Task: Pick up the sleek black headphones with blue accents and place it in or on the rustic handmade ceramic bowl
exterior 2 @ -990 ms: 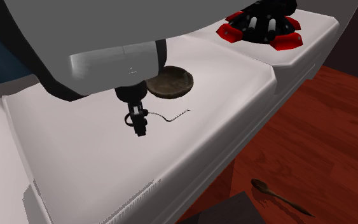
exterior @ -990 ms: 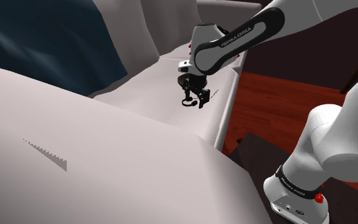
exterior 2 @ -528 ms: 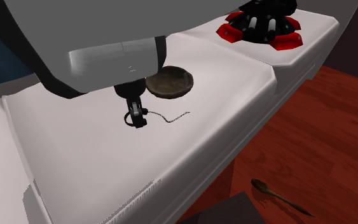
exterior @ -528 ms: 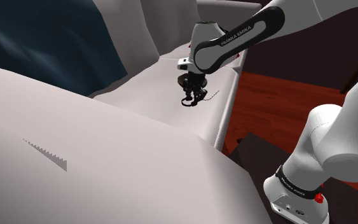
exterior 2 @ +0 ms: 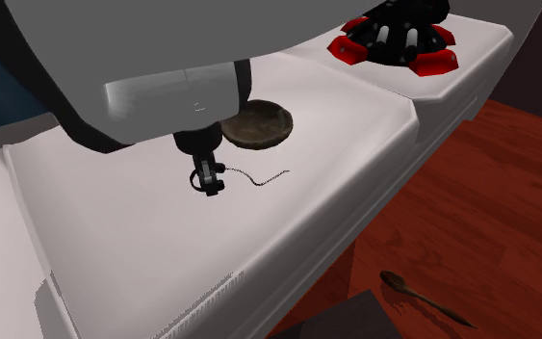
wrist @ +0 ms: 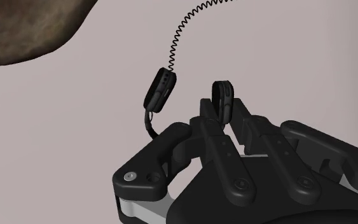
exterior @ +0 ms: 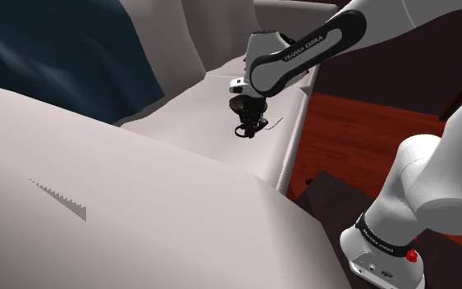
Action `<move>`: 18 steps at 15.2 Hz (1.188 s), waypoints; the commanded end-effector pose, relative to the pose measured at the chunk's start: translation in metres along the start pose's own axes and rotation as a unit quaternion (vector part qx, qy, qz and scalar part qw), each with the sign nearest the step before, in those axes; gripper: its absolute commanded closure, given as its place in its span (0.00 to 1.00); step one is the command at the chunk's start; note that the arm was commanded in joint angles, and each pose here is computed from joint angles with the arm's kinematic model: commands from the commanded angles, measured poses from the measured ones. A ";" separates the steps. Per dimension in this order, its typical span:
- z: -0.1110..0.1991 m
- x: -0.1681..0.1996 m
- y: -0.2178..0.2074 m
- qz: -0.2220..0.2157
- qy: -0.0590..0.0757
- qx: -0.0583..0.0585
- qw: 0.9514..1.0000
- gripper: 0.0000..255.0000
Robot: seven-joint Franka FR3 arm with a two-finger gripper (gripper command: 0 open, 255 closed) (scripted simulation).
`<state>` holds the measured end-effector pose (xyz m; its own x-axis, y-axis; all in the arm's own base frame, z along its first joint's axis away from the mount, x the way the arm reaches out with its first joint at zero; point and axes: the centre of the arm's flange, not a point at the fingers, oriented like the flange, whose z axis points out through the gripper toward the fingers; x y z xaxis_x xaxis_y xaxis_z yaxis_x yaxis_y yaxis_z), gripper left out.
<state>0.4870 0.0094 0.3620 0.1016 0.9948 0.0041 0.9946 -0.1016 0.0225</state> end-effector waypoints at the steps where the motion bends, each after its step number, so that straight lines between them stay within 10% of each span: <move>1: -0.002 -0.001 -0.002 0.000 -0.001 0.004 1.000 1.00; 18: -0.092 -0.001 0.000 0.000 -0.001 0.004 1.000 1.00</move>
<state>0.4844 0.0091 0.4483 0.1020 0.9948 0.0027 0.9947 -0.1020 0.0149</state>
